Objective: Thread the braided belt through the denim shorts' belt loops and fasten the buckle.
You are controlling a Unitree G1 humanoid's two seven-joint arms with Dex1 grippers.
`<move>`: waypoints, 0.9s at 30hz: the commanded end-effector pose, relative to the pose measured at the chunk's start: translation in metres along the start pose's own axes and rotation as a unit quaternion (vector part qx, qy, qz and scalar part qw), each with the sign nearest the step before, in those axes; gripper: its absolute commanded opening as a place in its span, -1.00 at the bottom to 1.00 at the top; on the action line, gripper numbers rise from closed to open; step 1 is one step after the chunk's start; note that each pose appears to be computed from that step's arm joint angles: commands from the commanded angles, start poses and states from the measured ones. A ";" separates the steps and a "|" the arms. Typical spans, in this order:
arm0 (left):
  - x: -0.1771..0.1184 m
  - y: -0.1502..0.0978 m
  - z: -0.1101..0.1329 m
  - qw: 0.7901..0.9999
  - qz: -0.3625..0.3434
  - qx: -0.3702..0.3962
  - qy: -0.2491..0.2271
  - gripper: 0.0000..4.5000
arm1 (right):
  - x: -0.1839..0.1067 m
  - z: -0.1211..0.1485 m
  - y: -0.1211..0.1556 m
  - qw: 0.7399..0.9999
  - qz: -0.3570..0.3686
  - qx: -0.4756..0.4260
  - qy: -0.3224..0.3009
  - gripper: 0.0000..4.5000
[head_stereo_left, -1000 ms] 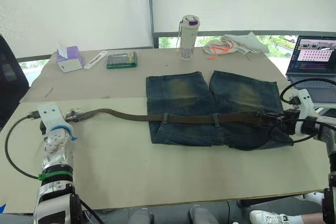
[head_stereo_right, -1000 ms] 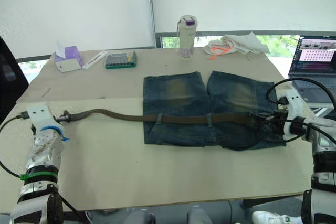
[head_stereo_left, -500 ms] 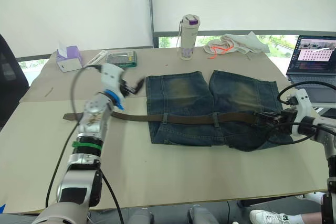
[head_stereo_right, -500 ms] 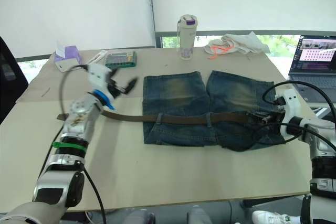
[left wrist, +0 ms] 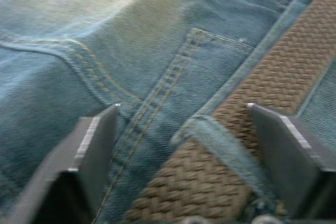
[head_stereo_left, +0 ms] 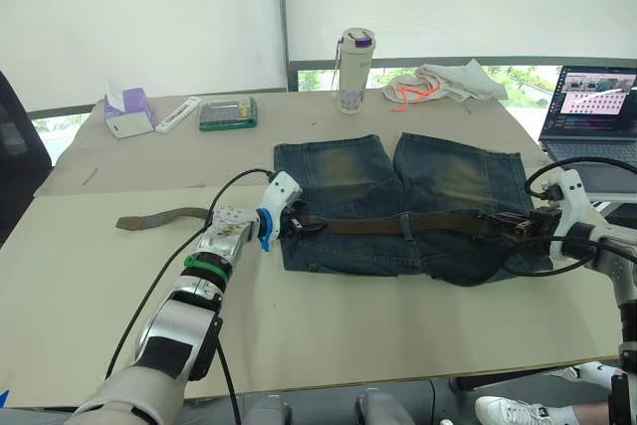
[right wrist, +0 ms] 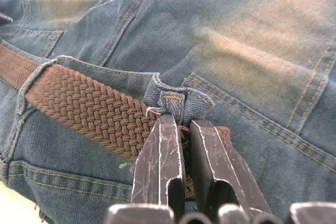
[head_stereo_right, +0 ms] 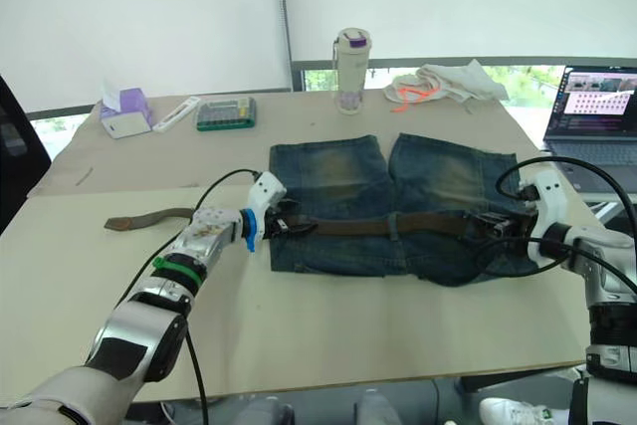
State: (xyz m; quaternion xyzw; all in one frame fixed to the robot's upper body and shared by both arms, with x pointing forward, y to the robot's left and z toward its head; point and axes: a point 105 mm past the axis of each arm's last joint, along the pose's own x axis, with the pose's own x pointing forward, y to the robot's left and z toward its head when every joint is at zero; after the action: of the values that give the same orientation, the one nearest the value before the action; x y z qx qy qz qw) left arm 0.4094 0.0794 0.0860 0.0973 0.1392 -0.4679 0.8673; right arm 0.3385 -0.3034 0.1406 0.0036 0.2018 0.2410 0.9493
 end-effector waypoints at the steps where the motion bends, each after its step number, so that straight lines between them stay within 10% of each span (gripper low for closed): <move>1: -0.005 0.001 0.003 1.000 -0.018 0.001 0.001 0.18 | -0.006 0.014 0.004 1.000 0.003 -0.013 -0.027 -1.00; 9: -0.021 -0.009 0.025 0.989 -0.109 -0.071 -0.065 -0.98 | -0.007 0.015 0.005 0.999 0.002 -0.013 -0.031 -1.00; 20: -0.009 0.038 0.054 0.993 0.085 -0.004 -0.086 -0.99 | 0.063 0.027 0.004 0.994 -0.035 -0.097 -0.024 -1.00; 27: -0.017 0.068 0.104 0.964 0.226 0.023 -0.136 -0.99 | 0.097 0.084 -0.002 0.965 -0.132 -0.189 -0.123 -1.00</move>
State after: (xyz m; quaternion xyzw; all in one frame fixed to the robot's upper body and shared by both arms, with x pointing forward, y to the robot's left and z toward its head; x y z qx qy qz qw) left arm 0.4656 0.0936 0.1585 0.0763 0.0389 -0.2999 0.9501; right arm 0.4433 -0.2474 0.1516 -0.1537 0.0953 0.1739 0.9680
